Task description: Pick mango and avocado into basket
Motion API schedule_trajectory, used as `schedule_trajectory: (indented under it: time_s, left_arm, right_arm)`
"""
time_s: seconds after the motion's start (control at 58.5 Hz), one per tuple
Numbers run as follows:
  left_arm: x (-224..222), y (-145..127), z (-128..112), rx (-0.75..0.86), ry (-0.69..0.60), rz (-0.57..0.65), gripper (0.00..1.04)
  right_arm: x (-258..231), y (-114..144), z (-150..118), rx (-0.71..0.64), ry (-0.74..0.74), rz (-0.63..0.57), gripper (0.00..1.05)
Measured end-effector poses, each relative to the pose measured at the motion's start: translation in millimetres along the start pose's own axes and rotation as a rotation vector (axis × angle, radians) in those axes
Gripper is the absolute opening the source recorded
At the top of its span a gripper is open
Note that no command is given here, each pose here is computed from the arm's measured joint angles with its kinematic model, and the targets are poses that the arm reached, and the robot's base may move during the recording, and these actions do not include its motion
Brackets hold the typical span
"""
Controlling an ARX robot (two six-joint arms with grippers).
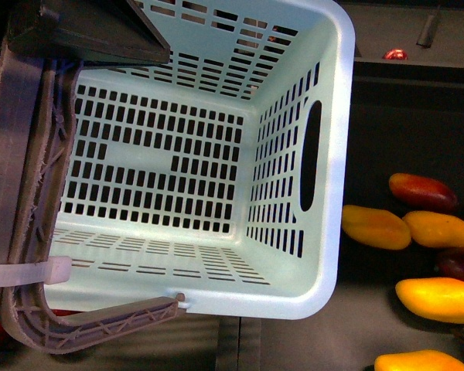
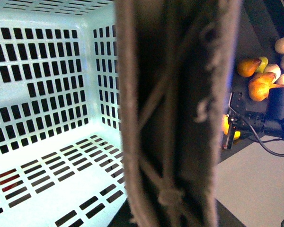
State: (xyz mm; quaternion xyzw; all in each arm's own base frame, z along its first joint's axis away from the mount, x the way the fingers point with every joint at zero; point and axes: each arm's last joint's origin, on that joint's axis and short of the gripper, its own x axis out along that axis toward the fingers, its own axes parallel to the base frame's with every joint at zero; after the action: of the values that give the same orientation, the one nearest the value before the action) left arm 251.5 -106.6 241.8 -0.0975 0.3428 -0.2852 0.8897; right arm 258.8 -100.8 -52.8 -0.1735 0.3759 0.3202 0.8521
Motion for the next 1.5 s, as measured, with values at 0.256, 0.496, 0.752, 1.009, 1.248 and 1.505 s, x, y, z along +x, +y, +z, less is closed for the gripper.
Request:
schedule_trajectory:
  time_s: [0.256,0.496,0.752,1.009,1.248,1.505]
  left_arm:
    - [0.0,0.1,0.1,0.000,-0.001,0.001,0.06]
    - [0.0,0.2,0.0,0.000,-0.001,0.003,0.06]
    - [0.0,0.1,0.1,0.000,-0.001,0.001,0.06]
    - [0.0,0.1,0.1,0.000,-0.001,0.002,0.06]
    - [0.0,0.1,0.1,0.000,-0.001,0.001,0.06]
    - [0.0,0.1,0.0,0.000,0.000,0.001,0.06]
  right_arm:
    - [18.4,-16.1,12.1,-0.071,-0.030,-0.013,0.97]
    - [36.9,-20.1,2.3,-0.064,0.014,0.017,0.97]
    - [54.2,-24.5,-10.6,-0.065,0.027,0.003,0.97]
    - [63.0,-25.3,-15.6,-0.036,0.025,-0.016,0.97]
    - [64.1,-27.0,-14.3,-0.022,0.015,-0.041,0.84]
    - [58.4,-22.3,-13.3,0.025,-0.008,-0.060,0.68]
